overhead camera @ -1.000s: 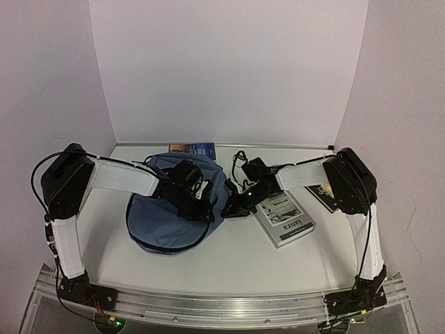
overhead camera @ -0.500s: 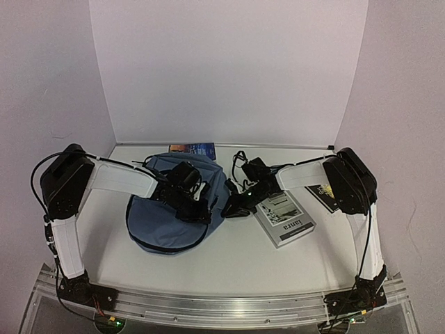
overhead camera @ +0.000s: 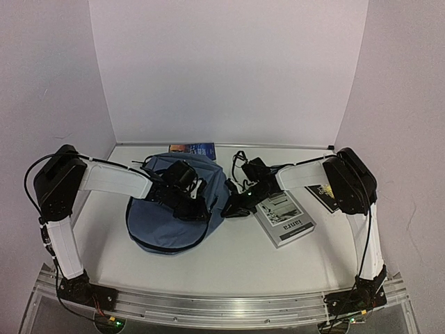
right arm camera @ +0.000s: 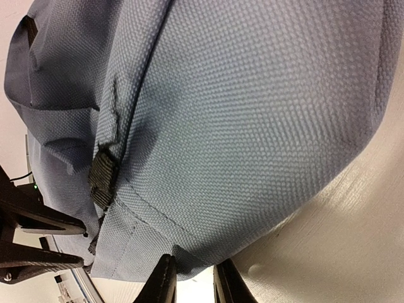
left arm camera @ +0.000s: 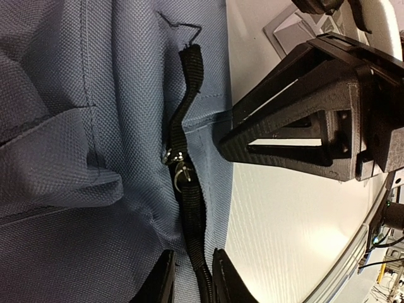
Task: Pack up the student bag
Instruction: Unzip the student bag at the center of the board.
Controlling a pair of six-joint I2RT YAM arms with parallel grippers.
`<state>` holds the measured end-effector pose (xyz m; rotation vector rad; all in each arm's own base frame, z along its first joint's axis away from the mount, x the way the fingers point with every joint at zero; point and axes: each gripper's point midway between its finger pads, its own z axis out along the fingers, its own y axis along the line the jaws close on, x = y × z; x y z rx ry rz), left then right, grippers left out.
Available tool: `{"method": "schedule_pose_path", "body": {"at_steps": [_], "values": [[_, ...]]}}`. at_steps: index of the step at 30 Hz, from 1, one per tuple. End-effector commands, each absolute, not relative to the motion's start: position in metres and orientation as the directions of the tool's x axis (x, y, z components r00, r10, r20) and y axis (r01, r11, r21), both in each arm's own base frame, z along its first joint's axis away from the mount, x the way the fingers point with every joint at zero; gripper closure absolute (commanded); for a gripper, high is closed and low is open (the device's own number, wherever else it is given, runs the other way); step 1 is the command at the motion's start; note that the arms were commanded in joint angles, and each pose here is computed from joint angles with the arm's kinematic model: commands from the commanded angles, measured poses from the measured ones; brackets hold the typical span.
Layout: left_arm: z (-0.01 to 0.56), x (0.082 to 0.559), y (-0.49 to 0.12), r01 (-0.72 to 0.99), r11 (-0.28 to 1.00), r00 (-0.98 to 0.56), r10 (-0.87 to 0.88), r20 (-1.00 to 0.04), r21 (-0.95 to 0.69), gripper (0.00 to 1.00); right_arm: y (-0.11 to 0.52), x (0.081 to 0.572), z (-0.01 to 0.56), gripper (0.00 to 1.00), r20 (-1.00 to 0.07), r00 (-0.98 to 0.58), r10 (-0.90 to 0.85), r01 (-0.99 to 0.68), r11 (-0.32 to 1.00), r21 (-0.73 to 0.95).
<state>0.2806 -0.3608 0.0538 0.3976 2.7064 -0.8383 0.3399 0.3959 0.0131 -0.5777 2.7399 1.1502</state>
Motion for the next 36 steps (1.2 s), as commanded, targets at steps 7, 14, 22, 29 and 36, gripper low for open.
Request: {"method": "schedule_pose_path", "body": {"at_steps": [7,14,22,29,36], "values": [[0.057,0.292,-0.365,0.343,0.797,-0.919,0.175,-0.353,-0.498,0.83,0.386,0.340,-0.015,0.76,-0.217,-0.931,-0.293,-0.364,0.701,0.614],[0.050,0.290,-0.375,0.359,0.779,-0.920,0.202,-0.336,-0.513,0.85,0.385,0.339,-0.015,0.76,-0.216,-0.931,-0.295,-0.364,0.701,0.613],[0.057,0.293,-0.386,0.387,0.757,-0.909,0.219,-0.353,-0.526,0.81,0.386,0.338,-0.019,0.76,-0.205,-0.934,-0.293,-0.356,0.702,0.617],[0.046,0.296,-0.388,0.376,0.776,-0.916,0.227,-0.331,-0.507,0.75,0.384,0.339,-0.021,0.75,-0.204,-0.935,-0.289,-0.352,0.710,0.609],[0.036,0.298,-0.376,0.332,0.828,-0.930,0.209,-0.302,-0.451,0.84,0.380,0.342,-0.025,0.73,-0.211,-0.937,-0.279,-0.350,0.732,0.585]]}}
